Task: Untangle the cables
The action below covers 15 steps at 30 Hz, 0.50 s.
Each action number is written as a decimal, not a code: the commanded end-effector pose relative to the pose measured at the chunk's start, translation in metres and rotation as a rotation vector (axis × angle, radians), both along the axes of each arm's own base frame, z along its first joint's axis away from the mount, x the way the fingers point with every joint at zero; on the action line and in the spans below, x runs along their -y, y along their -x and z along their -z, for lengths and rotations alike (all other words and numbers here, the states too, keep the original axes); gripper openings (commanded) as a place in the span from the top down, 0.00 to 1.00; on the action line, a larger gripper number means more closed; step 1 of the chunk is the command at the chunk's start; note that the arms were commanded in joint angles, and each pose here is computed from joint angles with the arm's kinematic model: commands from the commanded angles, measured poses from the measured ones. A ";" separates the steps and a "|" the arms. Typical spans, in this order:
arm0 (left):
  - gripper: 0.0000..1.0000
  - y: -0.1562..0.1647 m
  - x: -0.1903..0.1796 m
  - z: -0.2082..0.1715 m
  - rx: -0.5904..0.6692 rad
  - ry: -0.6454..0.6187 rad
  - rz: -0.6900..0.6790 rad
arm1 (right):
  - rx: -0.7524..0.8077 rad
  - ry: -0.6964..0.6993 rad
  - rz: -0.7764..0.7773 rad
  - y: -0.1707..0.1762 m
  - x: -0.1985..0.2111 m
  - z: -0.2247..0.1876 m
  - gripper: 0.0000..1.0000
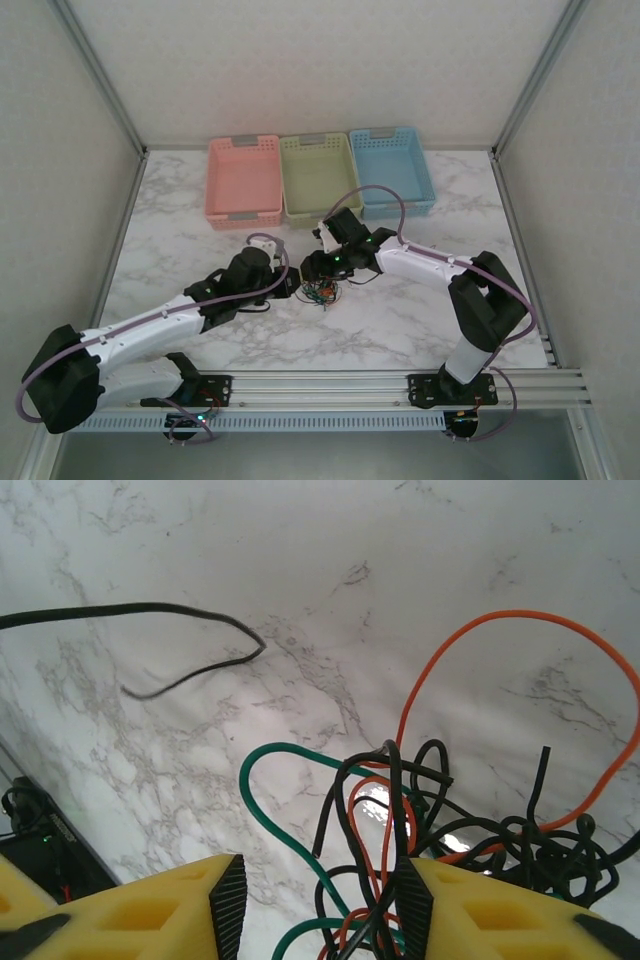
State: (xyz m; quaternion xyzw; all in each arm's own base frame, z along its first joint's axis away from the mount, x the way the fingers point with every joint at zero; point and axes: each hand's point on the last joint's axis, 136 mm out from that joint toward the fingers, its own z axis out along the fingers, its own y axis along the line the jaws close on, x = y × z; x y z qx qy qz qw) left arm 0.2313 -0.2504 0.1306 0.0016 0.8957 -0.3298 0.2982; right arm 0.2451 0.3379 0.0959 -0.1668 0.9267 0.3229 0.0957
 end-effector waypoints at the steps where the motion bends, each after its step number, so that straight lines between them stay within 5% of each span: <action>1: 1.00 0.001 -0.027 0.022 -0.040 -0.141 -0.070 | 0.019 0.033 0.049 -0.004 0.013 -0.001 0.55; 15: 1.00 0.013 -0.063 0.047 -0.082 -0.283 -0.100 | 0.192 0.117 0.143 -0.025 0.091 -0.043 0.44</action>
